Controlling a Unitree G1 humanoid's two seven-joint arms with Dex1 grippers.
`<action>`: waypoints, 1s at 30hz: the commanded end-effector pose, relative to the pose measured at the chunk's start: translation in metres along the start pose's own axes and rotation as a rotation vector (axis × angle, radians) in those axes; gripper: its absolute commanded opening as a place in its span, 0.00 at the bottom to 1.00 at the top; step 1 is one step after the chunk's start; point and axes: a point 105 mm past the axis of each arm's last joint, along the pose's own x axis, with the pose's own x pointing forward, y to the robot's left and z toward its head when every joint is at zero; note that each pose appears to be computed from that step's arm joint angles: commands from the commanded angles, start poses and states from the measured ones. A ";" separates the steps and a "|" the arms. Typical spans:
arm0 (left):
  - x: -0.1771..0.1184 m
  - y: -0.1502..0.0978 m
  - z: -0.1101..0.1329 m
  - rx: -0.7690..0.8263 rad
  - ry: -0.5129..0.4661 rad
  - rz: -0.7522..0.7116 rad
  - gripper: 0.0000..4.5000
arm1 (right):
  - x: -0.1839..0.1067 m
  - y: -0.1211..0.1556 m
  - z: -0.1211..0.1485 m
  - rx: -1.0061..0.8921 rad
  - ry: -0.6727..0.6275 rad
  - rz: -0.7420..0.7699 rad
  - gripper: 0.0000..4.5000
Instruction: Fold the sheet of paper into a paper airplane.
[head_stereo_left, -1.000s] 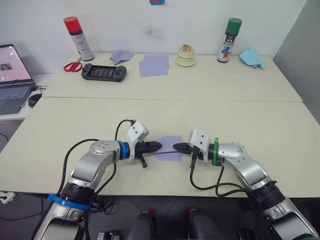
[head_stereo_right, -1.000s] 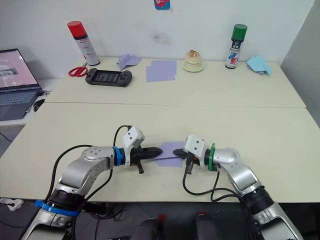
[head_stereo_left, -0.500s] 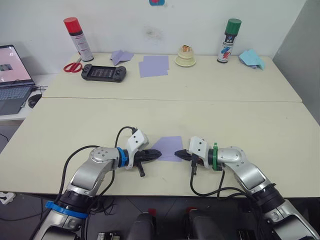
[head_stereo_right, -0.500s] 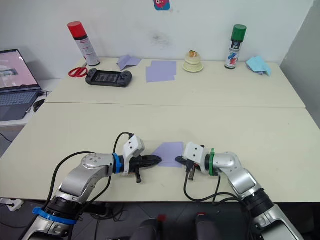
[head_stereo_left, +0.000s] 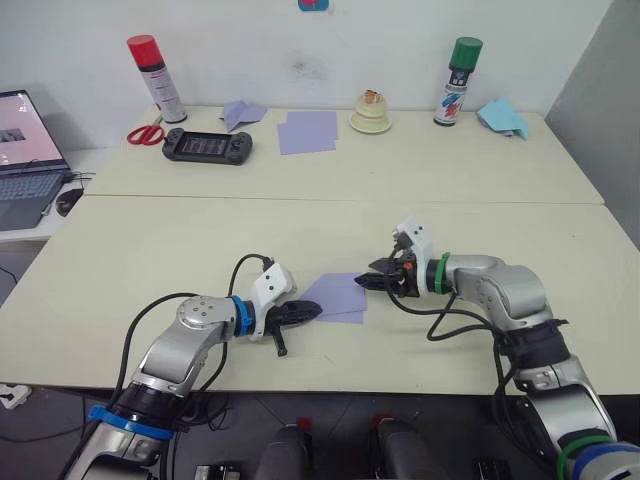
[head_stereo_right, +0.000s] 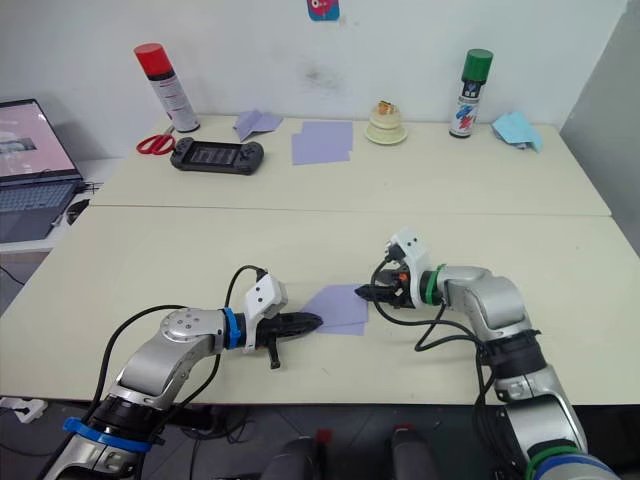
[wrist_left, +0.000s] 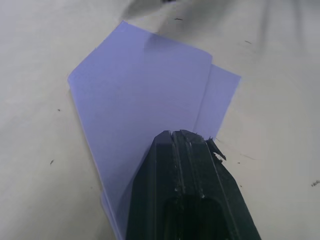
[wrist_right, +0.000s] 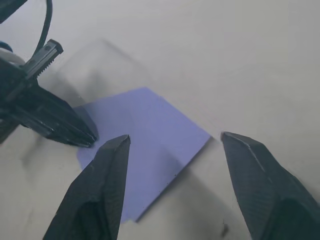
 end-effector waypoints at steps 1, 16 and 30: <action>0.001 -0.006 -0.018 -0.028 0.062 -0.010 0.00 | 0.004 0.000 -0.003 0.065 0.056 0.008 0.64; -0.002 -0.011 -0.023 -0.035 0.075 -0.013 0.00 | 0.028 0.023 -0.001 0.181 0.009 0.183 0.64; -0.004 -0.004 -0.024 -0.015 0.091 0.003 0.00 | 0.052 0.011 -0.006 0.051 -0.044 0.209 0.35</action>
